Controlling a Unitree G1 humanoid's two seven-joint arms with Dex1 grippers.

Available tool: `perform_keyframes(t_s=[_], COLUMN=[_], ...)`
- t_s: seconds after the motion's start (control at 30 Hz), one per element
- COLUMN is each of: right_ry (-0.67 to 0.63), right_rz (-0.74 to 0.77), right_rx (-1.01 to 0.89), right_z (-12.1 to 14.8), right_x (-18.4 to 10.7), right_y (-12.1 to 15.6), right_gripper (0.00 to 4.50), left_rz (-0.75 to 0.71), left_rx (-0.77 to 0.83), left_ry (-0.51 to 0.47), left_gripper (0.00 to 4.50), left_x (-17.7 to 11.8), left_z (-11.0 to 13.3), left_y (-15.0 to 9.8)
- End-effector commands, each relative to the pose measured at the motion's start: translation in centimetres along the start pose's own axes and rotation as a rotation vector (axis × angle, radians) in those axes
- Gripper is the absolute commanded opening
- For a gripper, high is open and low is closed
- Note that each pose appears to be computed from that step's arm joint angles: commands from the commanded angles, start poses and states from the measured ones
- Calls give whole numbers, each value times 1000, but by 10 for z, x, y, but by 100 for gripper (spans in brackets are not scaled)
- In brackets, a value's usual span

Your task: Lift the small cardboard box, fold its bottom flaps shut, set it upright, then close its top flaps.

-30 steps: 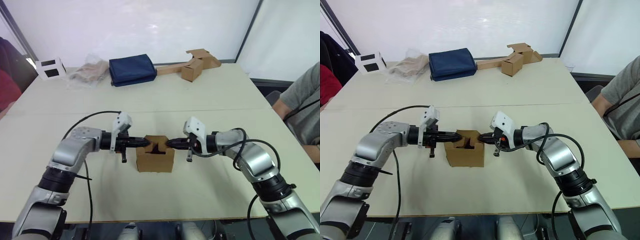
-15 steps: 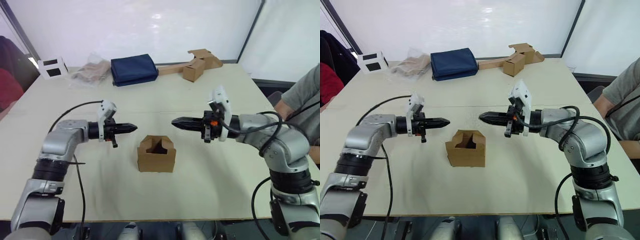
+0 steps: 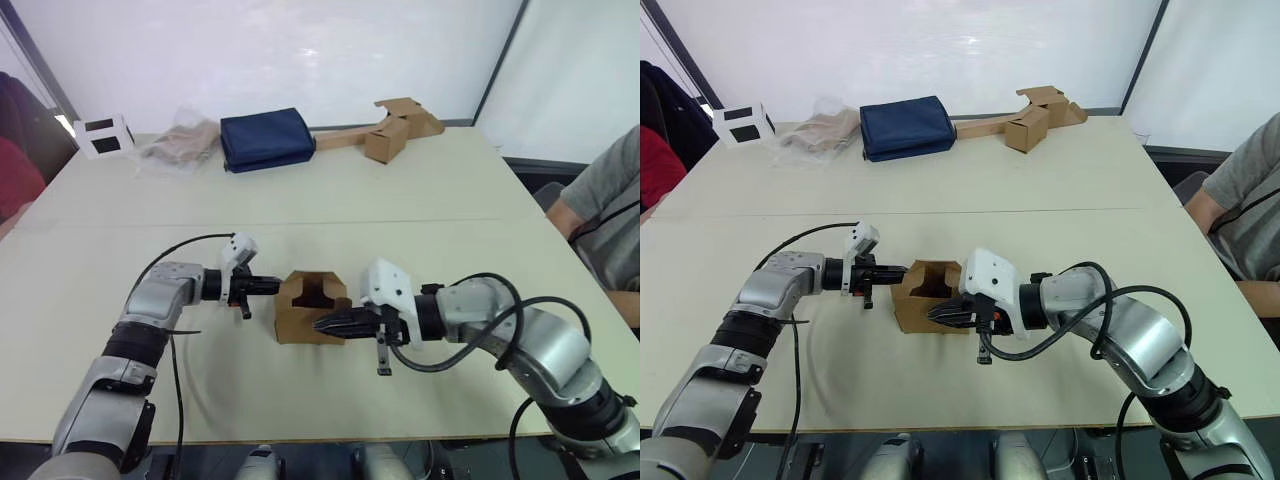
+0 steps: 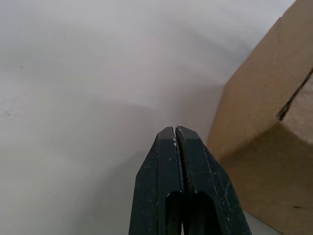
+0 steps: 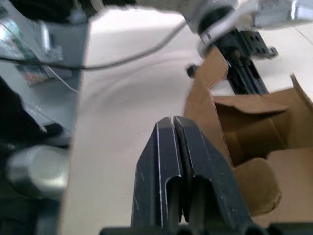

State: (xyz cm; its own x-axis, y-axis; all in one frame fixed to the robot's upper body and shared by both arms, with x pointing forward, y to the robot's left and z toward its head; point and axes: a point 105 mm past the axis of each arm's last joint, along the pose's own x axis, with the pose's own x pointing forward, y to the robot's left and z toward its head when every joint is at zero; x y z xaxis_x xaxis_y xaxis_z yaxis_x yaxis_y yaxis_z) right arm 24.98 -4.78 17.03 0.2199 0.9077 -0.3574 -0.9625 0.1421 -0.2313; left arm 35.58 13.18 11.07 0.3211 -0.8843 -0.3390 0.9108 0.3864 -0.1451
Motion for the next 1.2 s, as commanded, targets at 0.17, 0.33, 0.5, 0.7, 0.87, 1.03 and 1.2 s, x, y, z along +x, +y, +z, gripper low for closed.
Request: perform_keyframes(t_s=[0.17,0.33,0.5,0.7,0.87,1.03,1.2], right_ry=[-48,-40,-22,-21,-40,-47,-53], right_rz=[-58,-48,-39,-36,-42,-37,-28], right_rx=[-28,-20,-16,-10,-6,-6,-12], right_z=[1,-4,-11,-14,-13,-12,-11], right_x=[8,13,17,20,20,22,24], right_y=[-15,-16,-18,-20,-24,-25,-26], right_gripper=[0,0,0,0,0,0,0], left_rz=[-24,-23,-6,89,-16,-136,-130], left_rx=[35,30,23,34,83,90,84], left_ry=[-36,-37,-31,-52,-62,-32,9], left_gripper=[2,2,2,2,2,2,2], left_x=[1,-1,-4,-35,-62,-61,-45], left_z=[11,10,6,16,38,39,24], left_y=[-10,-13,-13,-3,-44,-88,-92])
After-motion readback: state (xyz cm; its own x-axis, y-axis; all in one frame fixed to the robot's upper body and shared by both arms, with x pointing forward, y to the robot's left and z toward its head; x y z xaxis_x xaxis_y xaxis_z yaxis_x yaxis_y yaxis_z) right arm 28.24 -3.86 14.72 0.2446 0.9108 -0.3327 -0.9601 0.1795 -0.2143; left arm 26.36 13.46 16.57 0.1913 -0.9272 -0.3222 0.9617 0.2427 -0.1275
